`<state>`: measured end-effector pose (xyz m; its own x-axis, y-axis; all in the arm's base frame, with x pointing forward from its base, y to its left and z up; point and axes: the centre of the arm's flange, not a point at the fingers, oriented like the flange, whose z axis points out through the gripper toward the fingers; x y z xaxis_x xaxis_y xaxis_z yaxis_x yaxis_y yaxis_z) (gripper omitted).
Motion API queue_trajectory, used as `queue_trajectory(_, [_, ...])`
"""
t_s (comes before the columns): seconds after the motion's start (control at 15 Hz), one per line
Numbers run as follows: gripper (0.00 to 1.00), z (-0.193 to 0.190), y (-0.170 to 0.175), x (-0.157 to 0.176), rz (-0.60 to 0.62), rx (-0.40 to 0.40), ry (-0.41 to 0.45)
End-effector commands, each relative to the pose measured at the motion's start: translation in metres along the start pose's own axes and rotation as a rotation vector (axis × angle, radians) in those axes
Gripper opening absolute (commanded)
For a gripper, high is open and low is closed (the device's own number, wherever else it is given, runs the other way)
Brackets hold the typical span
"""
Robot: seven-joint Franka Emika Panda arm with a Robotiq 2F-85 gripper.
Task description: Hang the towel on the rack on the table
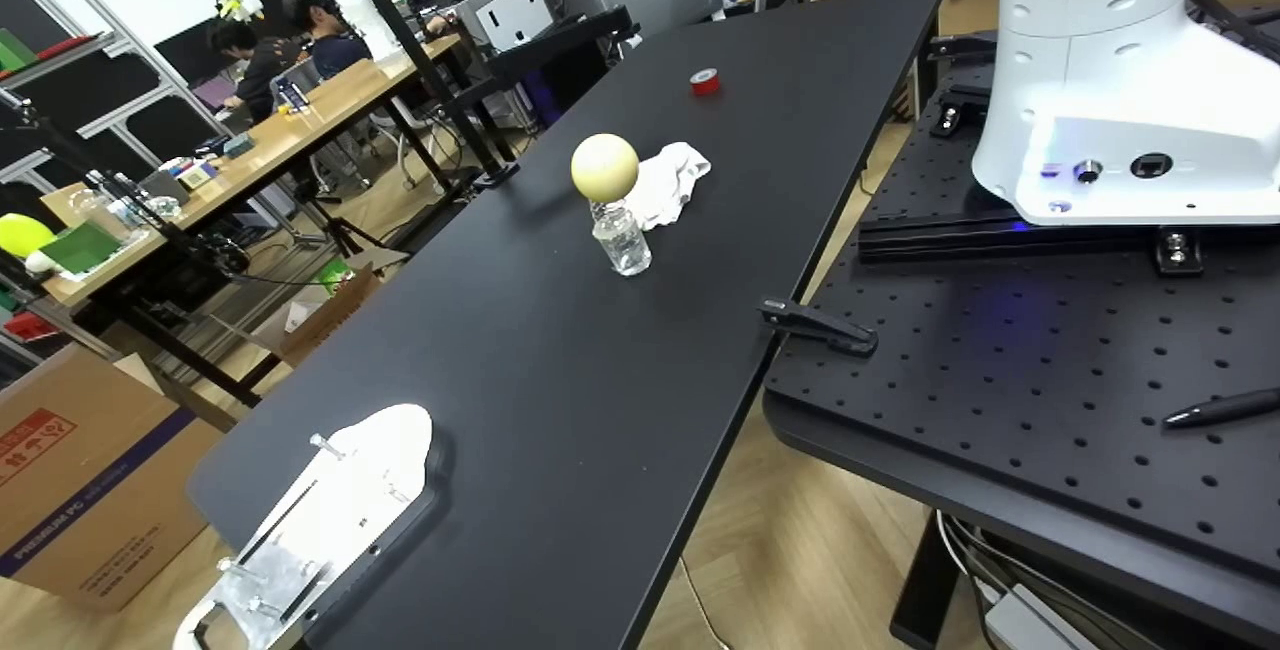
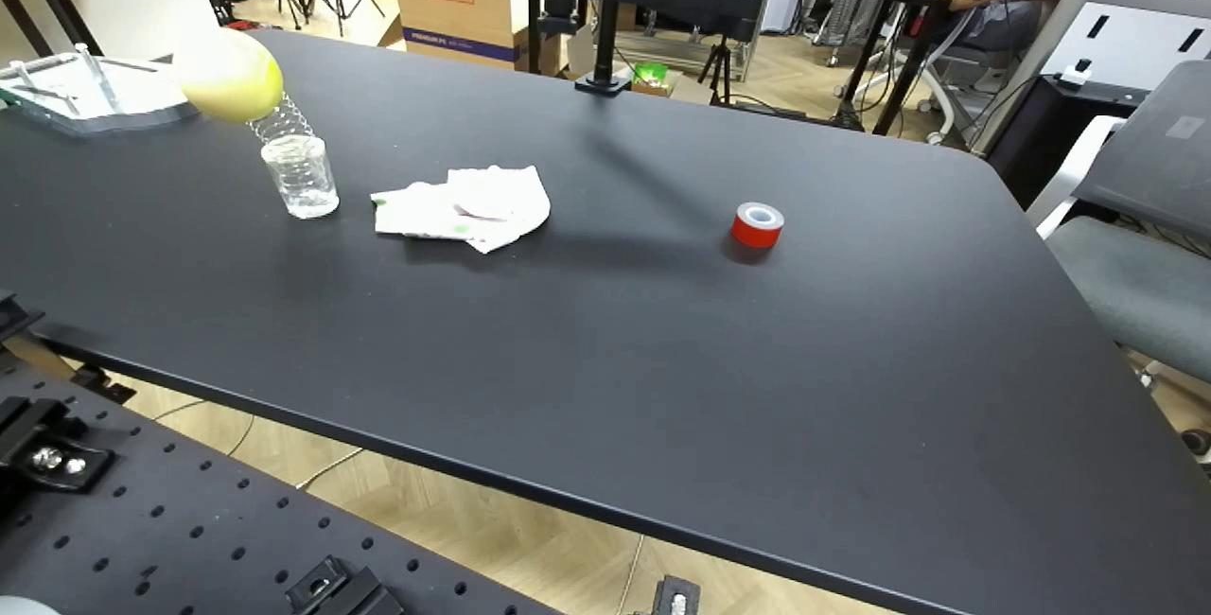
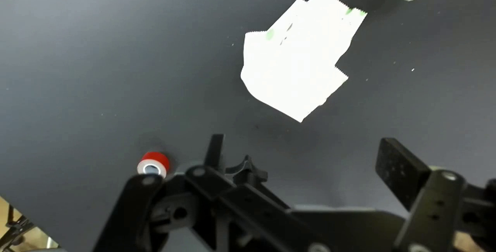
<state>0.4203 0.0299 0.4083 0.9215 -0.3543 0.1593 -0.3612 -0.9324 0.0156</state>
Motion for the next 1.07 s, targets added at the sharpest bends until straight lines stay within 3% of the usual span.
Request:
queue_trajectory(0.0, [1.00, 0.041, 0.010, 0.033, 0.047, -0.054, 0.048])
queue_trajectory(0.4, [1.00, 0.098, -0.002, 0.034, 0.013, -0.072, 0.037])
queue_trajectory(0.67, [1.00, 0.114, -0.024, 0.013, -0.029, -0.064, 0.021])
queue_trajectory(1.0, [1.00, 0.118, -0.026, 0.009, -0.052, -0.053, -0.001])
